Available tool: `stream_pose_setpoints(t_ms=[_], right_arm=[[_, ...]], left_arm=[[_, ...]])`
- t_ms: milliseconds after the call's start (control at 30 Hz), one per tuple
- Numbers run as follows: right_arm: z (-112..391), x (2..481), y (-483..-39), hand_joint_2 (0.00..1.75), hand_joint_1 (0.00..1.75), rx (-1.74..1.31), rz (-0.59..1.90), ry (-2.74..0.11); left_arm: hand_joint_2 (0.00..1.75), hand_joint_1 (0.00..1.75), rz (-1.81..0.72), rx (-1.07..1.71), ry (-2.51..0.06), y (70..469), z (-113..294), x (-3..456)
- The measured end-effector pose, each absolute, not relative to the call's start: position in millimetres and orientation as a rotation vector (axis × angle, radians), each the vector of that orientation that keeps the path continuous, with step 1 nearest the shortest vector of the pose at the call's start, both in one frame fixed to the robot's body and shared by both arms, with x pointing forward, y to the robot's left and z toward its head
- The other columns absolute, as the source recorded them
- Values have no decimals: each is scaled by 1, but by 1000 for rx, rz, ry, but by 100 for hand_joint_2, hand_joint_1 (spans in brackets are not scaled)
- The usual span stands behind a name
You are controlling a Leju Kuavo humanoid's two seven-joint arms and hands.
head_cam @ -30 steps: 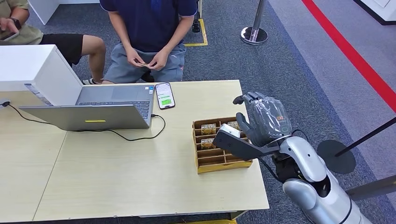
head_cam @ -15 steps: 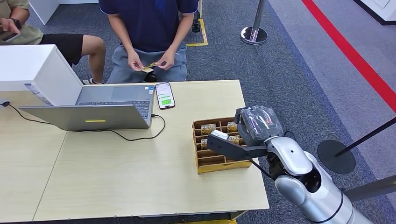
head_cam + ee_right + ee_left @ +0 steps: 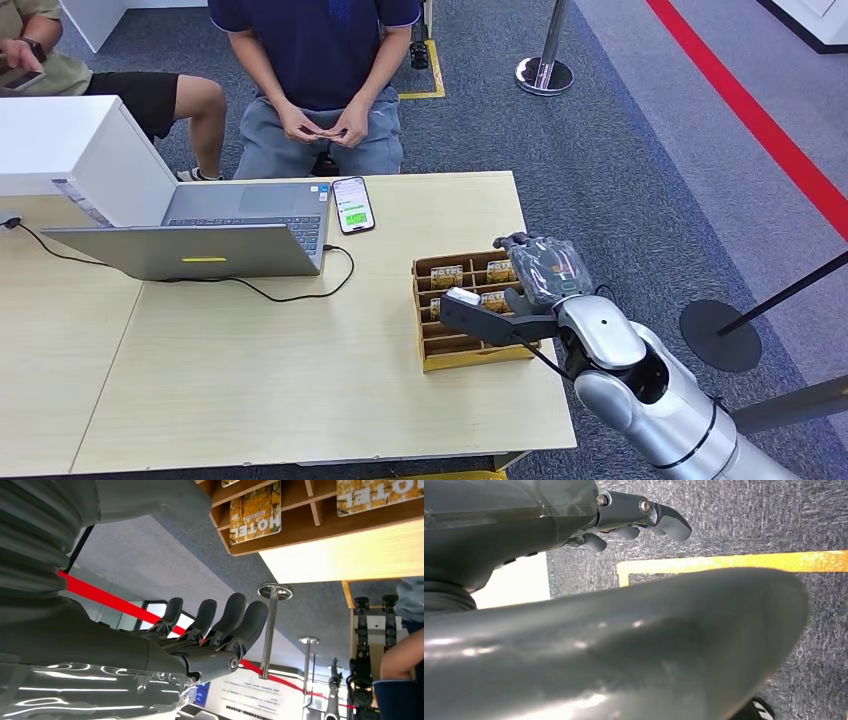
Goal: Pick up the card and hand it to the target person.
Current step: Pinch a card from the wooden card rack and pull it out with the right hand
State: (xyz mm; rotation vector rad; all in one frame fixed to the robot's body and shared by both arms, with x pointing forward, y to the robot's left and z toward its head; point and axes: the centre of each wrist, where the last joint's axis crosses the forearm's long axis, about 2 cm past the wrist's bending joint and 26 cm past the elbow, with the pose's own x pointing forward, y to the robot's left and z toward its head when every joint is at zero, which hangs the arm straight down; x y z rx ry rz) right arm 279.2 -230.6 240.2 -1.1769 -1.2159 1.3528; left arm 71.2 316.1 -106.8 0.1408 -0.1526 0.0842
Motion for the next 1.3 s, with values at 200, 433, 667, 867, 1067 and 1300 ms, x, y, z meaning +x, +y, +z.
stream_pose_setpoints(t_ms=[200, 433, 667, 867, 1067, 1300], right_arm=[[235, 281, -229, 175, 70, -1153, 1385, -1196], [230, 284, -228, 175, 65, -1132, 1405, -1177], [224, 287, -229, 175, 69, -1100, 1423, -1151], [220, 291, -230, 175, 76, -1074, 1431, -1138], [215, 294, -231, 175, 83, -1055, 1431, -1122], [209, 298, -234, 175, 82, -1036, 1430, -1100]], left_arm=[[0, 0, 87, 140, -153, 316, -107, 71], [0, 0, 90, 138, -149, 316, -107, 71], [0, 0, 91, 136, -141, 315, -107, 71], [0, 0, 91, 136, -149, 314, -107, 71], [0, 0, 90, 136, -152, 314, -107, 71], [0, 0, 80, 138, -150, 314, -107, 70]])
